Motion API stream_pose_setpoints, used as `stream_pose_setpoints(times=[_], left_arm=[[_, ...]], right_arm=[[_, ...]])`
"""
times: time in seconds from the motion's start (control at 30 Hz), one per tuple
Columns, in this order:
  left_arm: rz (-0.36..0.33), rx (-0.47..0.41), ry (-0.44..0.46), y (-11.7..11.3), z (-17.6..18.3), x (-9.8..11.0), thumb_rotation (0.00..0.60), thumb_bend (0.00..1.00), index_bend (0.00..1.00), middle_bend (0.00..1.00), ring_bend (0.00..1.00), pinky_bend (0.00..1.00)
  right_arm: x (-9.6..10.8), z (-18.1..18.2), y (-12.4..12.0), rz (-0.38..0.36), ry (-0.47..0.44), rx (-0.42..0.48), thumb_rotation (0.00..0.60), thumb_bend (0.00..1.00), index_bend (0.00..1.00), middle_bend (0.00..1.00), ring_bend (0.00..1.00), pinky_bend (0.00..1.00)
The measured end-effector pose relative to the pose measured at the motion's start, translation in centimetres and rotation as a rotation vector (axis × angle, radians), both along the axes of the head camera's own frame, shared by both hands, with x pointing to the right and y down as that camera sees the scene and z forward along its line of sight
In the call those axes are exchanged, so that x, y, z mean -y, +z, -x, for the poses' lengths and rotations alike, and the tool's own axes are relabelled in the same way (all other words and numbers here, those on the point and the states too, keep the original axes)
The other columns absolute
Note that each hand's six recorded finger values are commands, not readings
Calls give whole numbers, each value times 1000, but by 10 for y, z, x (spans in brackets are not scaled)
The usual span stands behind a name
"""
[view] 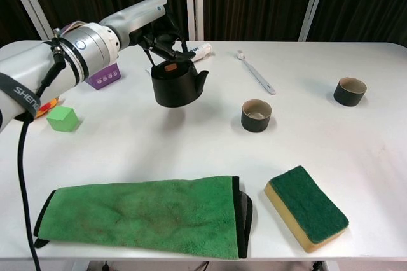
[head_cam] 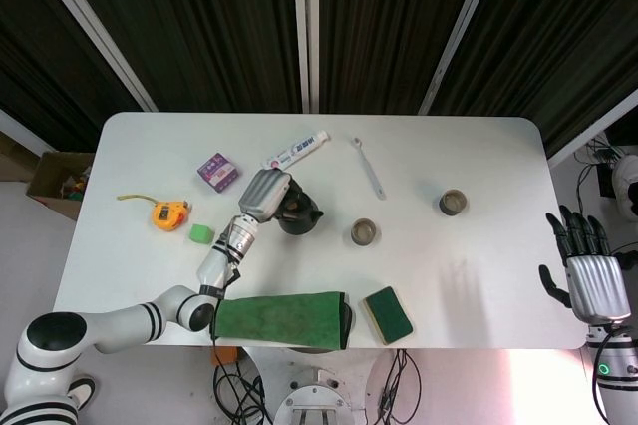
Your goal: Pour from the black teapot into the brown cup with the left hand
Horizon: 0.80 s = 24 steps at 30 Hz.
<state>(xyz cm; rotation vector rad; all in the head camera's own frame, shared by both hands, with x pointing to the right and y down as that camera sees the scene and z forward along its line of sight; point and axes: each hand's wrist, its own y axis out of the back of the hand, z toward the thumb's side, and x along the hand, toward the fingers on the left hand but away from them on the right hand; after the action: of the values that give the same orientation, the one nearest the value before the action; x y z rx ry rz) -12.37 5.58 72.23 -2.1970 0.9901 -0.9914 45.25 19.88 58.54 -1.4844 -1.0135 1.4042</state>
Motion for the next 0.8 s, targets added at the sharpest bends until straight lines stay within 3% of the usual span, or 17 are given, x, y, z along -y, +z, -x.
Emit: stream_pose_setpoints(times=[0.1,0.33,0.8], left_arm=[[-3,2,0,0,0,0,515,289,1000,1000,1000,426],[-20,19,9,2,-2,-2,589,306,1000,1000,1000,426],[-72,45,47,4,-16,-9,600,315,1000,1000,1000,428]], right_arm=[[-1,-1,0,2,3,0,600,357,0,0,0,0],[-2,-3,2,9,9,-5,600,361,0,0,0,0],[-3,-7,2,13,19,-2,600,363,0,0,0,0]])
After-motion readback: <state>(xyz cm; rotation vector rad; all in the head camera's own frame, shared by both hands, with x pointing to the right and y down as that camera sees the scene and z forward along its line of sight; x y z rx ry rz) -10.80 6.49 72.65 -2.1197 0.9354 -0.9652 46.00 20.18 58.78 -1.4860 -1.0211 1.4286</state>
